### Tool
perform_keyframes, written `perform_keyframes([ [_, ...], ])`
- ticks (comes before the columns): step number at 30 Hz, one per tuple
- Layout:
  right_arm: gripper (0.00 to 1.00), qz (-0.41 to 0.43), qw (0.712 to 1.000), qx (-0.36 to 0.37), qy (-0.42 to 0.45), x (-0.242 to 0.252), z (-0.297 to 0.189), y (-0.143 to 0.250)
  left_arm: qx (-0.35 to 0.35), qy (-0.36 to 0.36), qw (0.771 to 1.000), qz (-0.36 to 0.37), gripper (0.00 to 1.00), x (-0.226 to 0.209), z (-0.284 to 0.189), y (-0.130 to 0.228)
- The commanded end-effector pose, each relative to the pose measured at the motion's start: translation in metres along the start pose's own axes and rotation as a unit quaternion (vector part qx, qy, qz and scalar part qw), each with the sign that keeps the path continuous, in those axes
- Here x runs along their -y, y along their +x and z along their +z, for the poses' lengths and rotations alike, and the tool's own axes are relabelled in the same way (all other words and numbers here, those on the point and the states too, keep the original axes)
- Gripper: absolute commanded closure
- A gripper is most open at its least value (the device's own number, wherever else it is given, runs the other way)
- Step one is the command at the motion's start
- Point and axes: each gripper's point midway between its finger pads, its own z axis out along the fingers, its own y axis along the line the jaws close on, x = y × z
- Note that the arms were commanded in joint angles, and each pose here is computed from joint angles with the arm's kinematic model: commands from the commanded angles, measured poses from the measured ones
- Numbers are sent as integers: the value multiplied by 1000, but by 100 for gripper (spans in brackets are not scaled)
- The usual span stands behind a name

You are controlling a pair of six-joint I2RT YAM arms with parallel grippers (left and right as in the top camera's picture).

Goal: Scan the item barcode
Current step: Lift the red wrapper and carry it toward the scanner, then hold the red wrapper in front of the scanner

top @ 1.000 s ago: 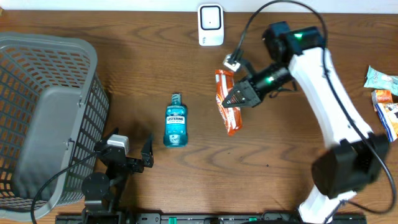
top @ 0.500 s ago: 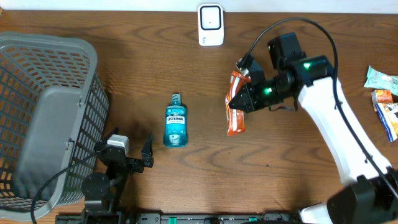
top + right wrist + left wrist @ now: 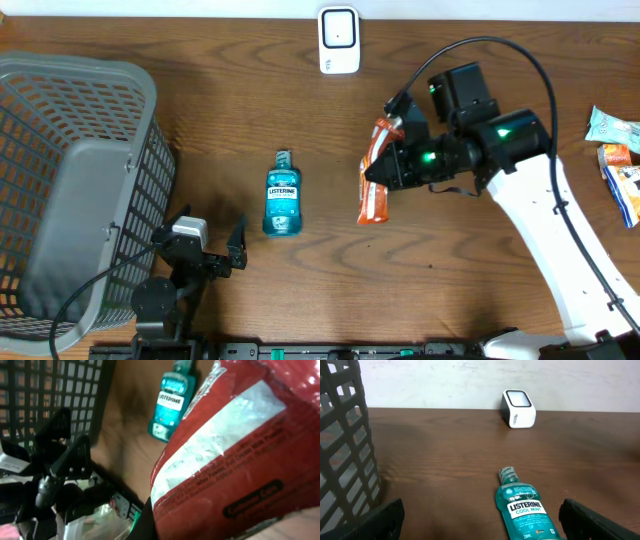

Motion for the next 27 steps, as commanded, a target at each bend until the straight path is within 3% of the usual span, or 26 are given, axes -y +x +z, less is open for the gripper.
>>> perform_keyframes([
  [1, 98, -7, 1000, -10, -9, -13, 7, 7, -18, -1, 1000, -2, 2, -1, 2, 13],
  [4, 99, -29, 999, 13, 30, -7, 11, -3, -18, -1, 1000, -2, 2, -1, 2, 13],
  [9, 99, -80, 971, 125, 188, 30, 11, -56, -18, -1, 1000, -2, 2, -1, 2, 13],
  [18, 99, -213, 927, 224, 213, 25, 40, -135, -18, -1, 1000, -2, 2, -1, 2, 13],
  [22, 98, -235, 877, 308, 285, 43, 42, -189, -18, -1, 1000, -2, 2, -1, 2, 13],
  [27, 99, -295, 791, 410, 345, 46, 39, -247, -18, -1, 1000, -2, 2, -1, 2, 13],
])
